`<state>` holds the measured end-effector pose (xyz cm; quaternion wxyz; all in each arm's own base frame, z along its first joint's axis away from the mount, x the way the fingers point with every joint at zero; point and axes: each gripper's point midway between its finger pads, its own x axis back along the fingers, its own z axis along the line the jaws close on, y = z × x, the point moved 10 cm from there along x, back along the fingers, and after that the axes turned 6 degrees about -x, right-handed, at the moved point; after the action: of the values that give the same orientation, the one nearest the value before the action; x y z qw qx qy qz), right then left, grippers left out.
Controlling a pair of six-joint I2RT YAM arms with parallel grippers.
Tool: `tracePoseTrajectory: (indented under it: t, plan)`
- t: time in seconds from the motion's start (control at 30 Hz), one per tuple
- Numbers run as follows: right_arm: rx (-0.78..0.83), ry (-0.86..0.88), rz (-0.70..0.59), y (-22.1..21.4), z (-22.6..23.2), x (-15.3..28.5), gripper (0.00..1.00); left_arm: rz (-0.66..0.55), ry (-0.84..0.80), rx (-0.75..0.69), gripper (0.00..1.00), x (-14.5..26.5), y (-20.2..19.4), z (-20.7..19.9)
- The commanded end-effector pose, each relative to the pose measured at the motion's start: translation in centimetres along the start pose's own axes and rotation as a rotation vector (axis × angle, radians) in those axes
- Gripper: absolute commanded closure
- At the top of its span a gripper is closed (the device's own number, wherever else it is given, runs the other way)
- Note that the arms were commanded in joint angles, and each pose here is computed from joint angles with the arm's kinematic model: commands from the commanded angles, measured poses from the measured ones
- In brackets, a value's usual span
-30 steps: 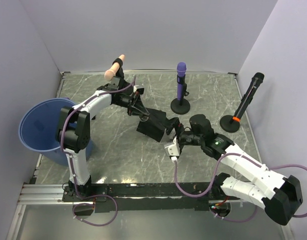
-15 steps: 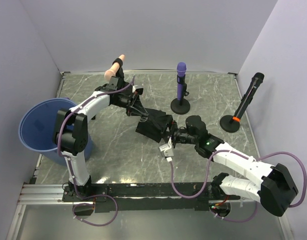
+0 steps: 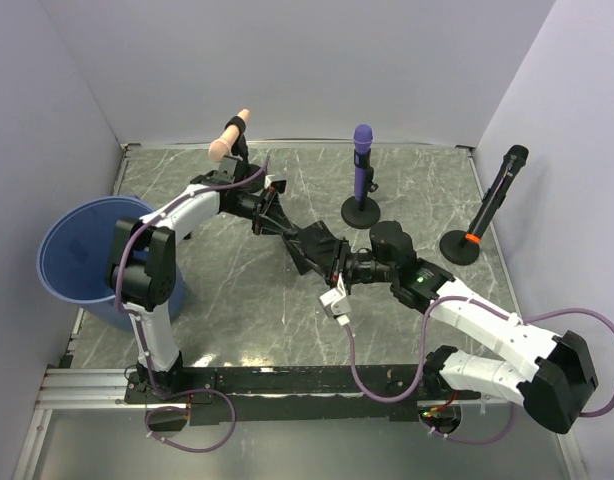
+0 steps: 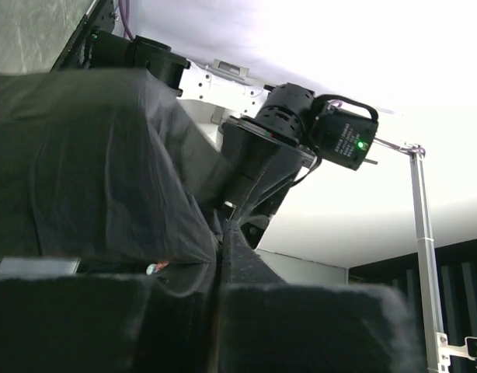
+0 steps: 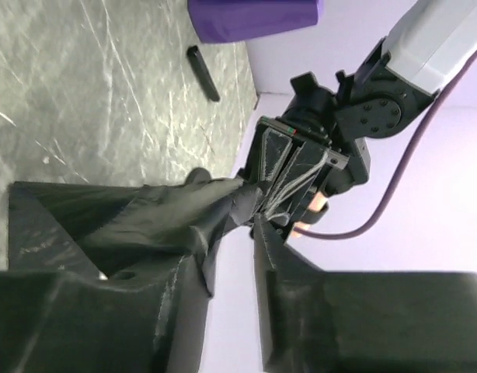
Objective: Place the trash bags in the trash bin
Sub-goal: Adjust the trash bag at the center of the board.
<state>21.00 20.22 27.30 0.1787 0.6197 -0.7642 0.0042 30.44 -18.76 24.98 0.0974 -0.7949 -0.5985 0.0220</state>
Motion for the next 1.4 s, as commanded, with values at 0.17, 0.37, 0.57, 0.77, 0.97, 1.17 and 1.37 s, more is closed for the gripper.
tracePoseTrajectory:
  t: [0.17,0.37,0.57,0.77,0.97,1.17,1.37]
  plan:
    - [-0.437,-0.065,0.06,1.0,-2.5,1.4,1.0,-0.028,-0.01,-0.314,0.7,1.1,-1.9,-4.4]
    - [-1.179,-0.201,0.161,0.8,-5.6,3.2,1.0,-0.178,0.514,-0.771,0.53,3.0,-3.5,-4.1]
    - [-1.629,-0.305,0.218,0.5,-6.0,3.6,1.0,-0.567,0.884,-1.252,0.47,5.6,-6.6,-4.3]
    - [-1.763,-0.36,0.191,0.2,-7.7,3.4,1.0,-0.74,0.904,-1.865,0.3,2.3,-11.9,-5.9]
    - [-1.802,-0.392,0.154,-0.4,-8.8,3.6,1.0,-0.691,0.864,-1.961,0.29,-1.0,-11.8,-5.9]
    - [-1.804,-0.41,0.141,-0.2,-8.9,4.1,1.0,-0.639,0.795,-2.016,0.34,-2.6,-10.4,-6.5]
    - [-1.815,-0.427,0.15,-0.5,-8.5,4.2,1.0,-0.596,0.735,-2.048,0.45,-3.8,-9.3,-7.5]
